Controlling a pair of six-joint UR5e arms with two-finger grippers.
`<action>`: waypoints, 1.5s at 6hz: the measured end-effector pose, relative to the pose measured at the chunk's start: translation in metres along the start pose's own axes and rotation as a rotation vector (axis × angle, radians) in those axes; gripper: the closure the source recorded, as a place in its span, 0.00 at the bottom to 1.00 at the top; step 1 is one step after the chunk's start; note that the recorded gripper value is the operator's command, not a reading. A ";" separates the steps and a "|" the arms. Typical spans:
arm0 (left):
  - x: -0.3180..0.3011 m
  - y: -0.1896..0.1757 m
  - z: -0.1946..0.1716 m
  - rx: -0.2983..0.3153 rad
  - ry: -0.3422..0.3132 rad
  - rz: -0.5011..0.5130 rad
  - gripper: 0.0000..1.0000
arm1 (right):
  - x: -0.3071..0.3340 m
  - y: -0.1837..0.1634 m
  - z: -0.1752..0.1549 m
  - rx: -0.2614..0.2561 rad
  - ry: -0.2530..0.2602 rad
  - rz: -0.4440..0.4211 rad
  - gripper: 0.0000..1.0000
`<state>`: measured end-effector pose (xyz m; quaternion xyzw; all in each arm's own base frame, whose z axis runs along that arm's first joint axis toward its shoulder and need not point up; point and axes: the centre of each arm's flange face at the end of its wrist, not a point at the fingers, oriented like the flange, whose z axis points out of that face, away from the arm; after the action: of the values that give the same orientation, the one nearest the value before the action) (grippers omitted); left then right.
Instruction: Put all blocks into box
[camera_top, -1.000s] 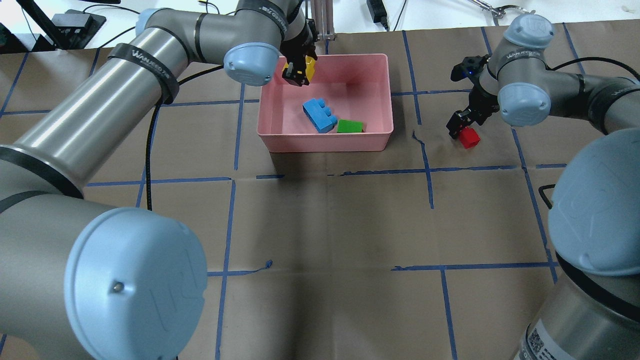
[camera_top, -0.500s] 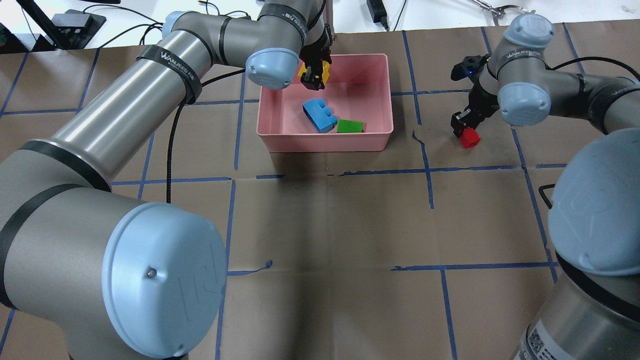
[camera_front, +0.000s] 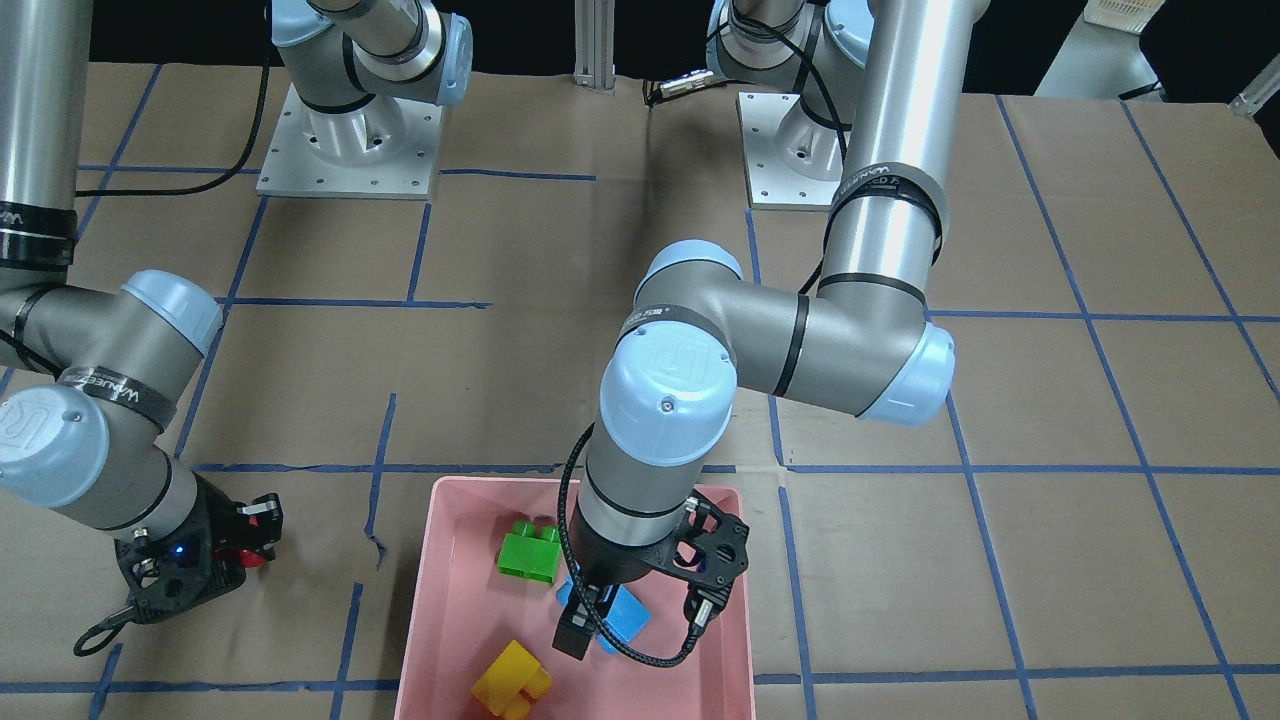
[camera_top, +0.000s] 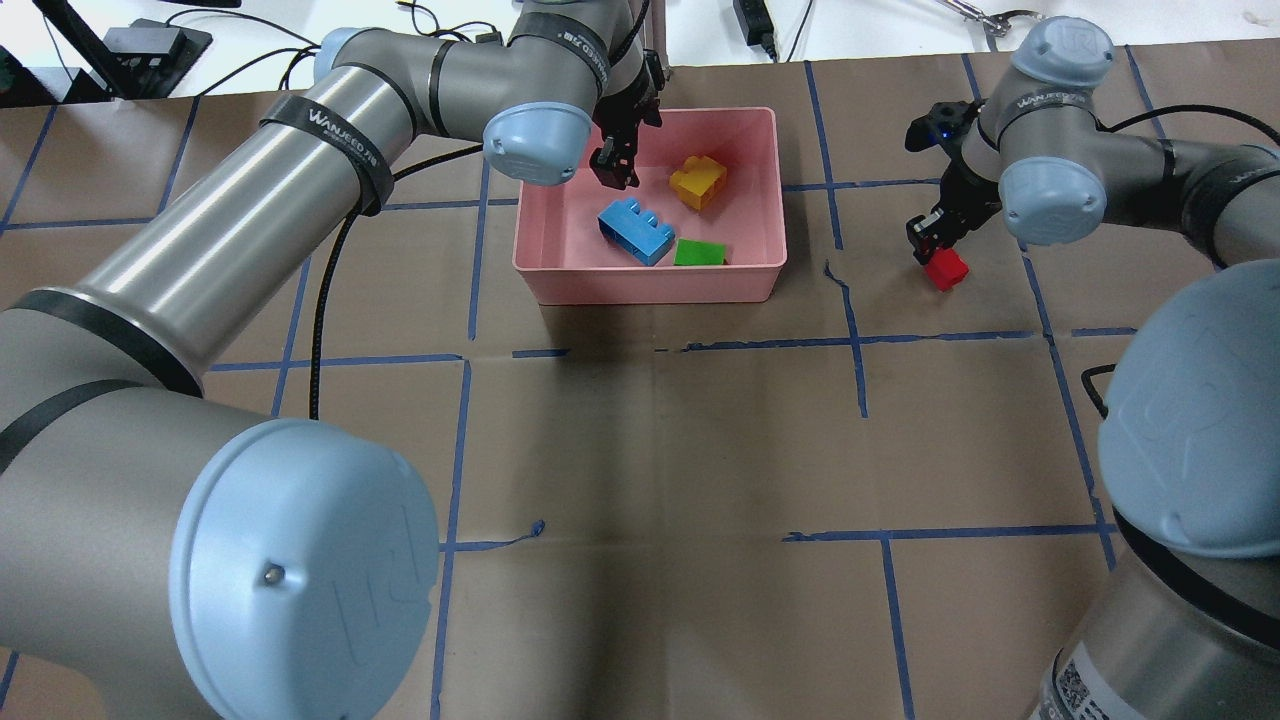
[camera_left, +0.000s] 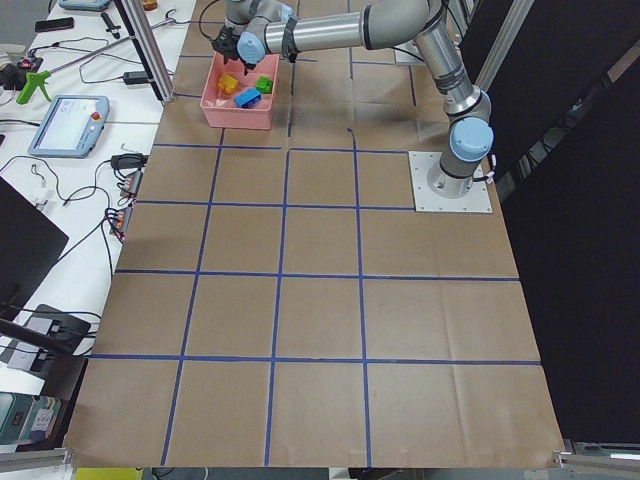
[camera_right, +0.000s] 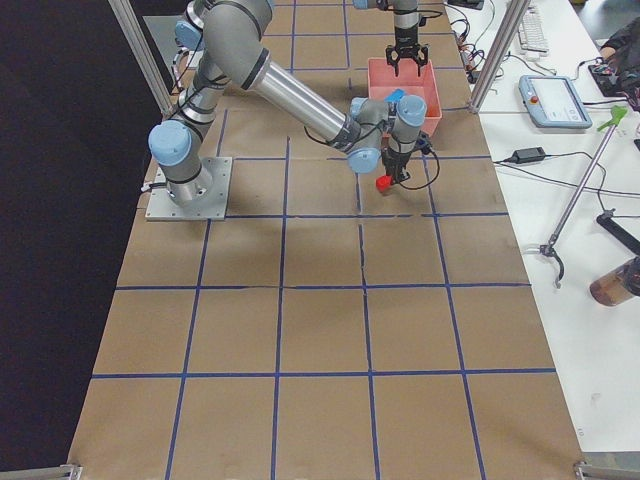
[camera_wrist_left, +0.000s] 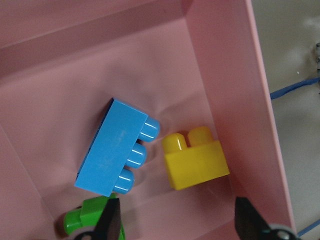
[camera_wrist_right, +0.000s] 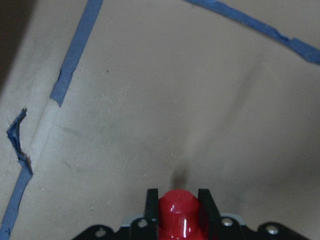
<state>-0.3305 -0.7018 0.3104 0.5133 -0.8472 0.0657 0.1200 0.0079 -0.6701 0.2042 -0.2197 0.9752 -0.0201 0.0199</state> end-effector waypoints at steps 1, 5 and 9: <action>-0.013 -0.032 -0.020 0.050 -0.012 0.174 0.02 | 0.003 -0.010 -0.022 0.010 0.011 0.013 0.75; -0.157 -0.149 -0.145 -0.004 -0.217 0.995 0.01 | -0.049 -0.072 -0.175 0.020 0.008 0.252 0.75; -0.217 -0.119 -0.246 -0.076 -0.209 1.234 0.01 | -0.213 -0.177 -0.136 0.054 -0.019 0.587 0.70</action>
<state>-0.0953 -0.5144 0.4875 -0.0712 -0.9965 0.0424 -0.0052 0.2693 -0.7348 0.3554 0.0722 0.9959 -0.0372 0.0396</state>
